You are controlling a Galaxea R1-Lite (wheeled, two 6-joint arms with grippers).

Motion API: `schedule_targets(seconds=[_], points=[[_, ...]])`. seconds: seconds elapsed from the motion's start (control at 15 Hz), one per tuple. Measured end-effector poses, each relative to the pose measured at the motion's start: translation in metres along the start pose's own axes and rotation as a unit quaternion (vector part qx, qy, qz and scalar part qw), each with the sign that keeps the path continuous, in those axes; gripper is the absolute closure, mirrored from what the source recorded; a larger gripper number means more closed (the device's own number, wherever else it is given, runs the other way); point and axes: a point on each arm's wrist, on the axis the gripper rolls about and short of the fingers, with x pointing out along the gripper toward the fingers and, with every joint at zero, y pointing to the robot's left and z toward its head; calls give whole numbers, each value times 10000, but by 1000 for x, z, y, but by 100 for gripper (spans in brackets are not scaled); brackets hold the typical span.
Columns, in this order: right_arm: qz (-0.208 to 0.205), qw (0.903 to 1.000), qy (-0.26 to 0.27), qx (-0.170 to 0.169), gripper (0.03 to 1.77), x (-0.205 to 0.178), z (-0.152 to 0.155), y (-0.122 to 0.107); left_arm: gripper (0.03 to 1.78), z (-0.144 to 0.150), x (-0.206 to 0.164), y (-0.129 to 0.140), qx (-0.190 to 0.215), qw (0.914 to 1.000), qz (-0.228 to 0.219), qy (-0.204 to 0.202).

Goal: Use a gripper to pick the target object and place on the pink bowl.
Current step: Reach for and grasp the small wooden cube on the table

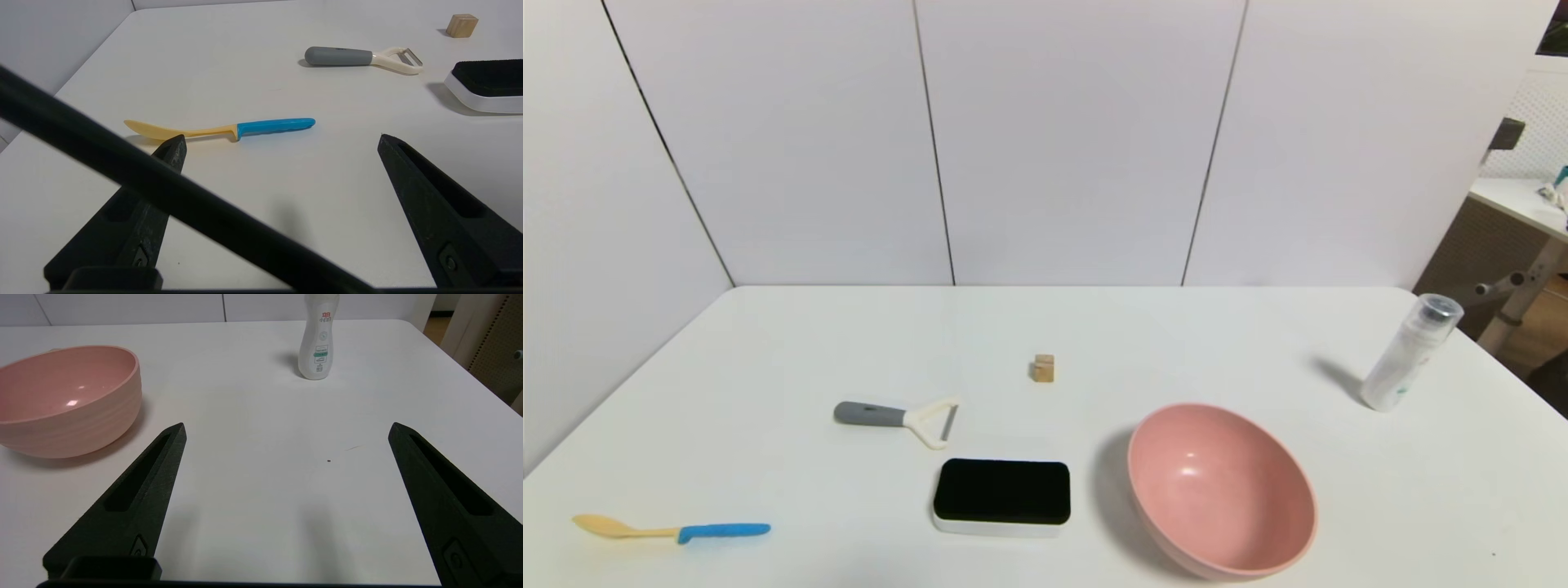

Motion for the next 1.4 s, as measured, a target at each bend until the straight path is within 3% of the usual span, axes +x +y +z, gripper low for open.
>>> schedule_targets(seconds=[0.6,0.93,1.13,1.4], points=[[-3,10000,2,-3,9,0,0,0,12,0,0,0,0,10000,2,4],[-3,10000,2,-3,9,0,0,0,12,0,0,1,-405,9990,160,17],[-3,10000,2,-2,9,0,0,0,12,22,-1,1,-314,9995,28,-70],[-3,10000,4,0,9,0,0,0,12,69,4,0,127,9994,-278,141]])
